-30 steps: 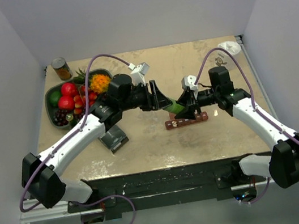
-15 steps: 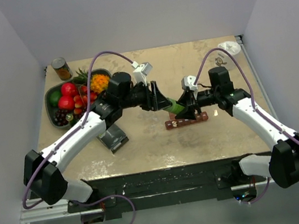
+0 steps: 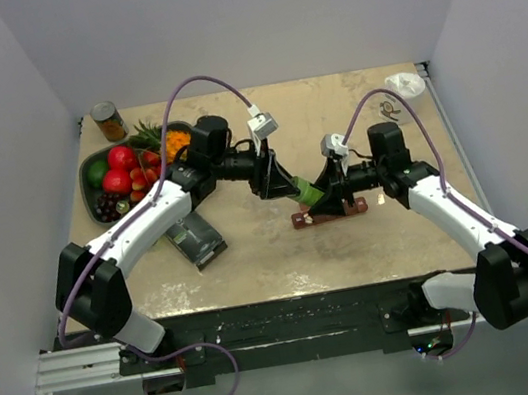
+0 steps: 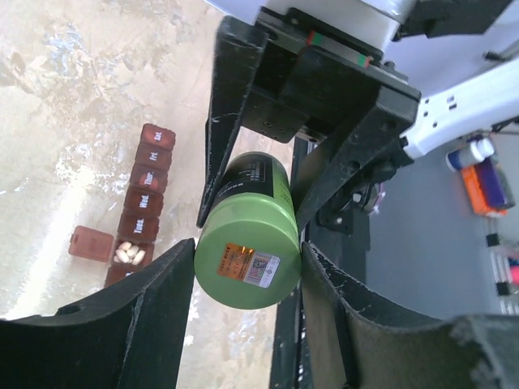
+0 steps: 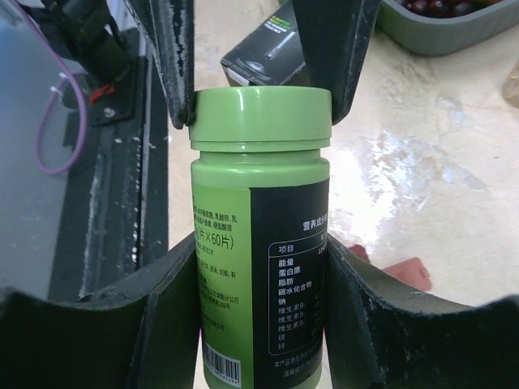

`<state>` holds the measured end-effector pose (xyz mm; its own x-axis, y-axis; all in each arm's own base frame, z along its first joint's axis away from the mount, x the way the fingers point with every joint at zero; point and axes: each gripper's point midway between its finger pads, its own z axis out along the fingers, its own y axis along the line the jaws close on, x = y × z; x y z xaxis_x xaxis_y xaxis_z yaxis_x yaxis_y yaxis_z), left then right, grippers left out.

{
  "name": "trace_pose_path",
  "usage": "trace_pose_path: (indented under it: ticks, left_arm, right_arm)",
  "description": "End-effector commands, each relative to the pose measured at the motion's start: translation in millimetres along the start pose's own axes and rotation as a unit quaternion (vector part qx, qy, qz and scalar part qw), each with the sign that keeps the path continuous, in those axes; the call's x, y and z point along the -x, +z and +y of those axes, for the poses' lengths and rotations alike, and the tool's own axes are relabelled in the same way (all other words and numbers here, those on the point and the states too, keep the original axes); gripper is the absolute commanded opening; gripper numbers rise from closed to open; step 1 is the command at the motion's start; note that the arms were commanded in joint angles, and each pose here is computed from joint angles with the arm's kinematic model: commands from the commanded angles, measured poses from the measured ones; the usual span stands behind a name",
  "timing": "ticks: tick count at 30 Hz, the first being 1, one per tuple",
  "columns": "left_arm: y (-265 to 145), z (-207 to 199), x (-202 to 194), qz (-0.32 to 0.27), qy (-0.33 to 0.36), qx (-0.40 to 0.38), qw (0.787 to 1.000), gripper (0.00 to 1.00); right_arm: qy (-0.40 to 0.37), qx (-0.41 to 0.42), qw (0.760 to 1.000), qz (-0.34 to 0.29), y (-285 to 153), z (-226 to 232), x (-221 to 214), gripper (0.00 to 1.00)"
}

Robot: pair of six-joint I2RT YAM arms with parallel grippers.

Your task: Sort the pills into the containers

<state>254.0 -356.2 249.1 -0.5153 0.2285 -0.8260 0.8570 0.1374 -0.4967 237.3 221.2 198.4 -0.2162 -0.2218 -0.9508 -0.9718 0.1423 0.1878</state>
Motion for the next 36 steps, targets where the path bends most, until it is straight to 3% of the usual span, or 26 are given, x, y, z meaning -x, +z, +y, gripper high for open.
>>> trace_pose_path:
  ticks: [1,4,5,11,17,23,29,36]
  left_arm:
    - [4.9,-0.8,-26.0,0.041,0.034,-0.027,0.998,0.40]
    - [3.3,-1.2,-20.9,0.029,0.036,-0.022,0.999,0.48]
    - [1.7,-0.3,-14.7,0.019,0.040,-0.016,0.999,0.57]
    - [-23.5,-9.4,26.0,-0.062,0.043,0.020,0.997,0.86]
    - [-53.7,-16.9,55.1,-0.123,0.047,0.064,0.989,0.99]
    - [-81.2,-5.9,57.3,-0.149,0.028,0.143,0.978,0.99]
    - [-118.3,2.6,66.9,-0.214,-0.001,0.229,0.950,0.99]
    - [-113.6,-15.5,53.4,-0.239,-0.098,0.175,0.950,0.99]
  right_arm:
    - [-0.048,0.077,0.993,-0.076,3.5,21.6,50.3,0.00]
    - [-0.042,0.081,0.993,-0.079,4.2,20.9,50.8,0.00]
    - [-0.044,0.081,0.993,-0.079,4.5,20.9,50.8,0.00]
    - [-0.061,0.064,0.993,-0.072,3.4,17.3,49.6,0.00]
    - [-0.070,0.056,0.994,-0.064,3.7,13.3,46.6,0.00]
    - [-0.077,0.046,0.994,-0.056,3.4,10.9,43.9,0.00]
    - [-0.090,0.032,0.994,-0.046,1.9,6.5,41.0,0.00]
    - [-0.110,0.012,0.993,-0.031,-0.3,0.4,38.8,0.00]
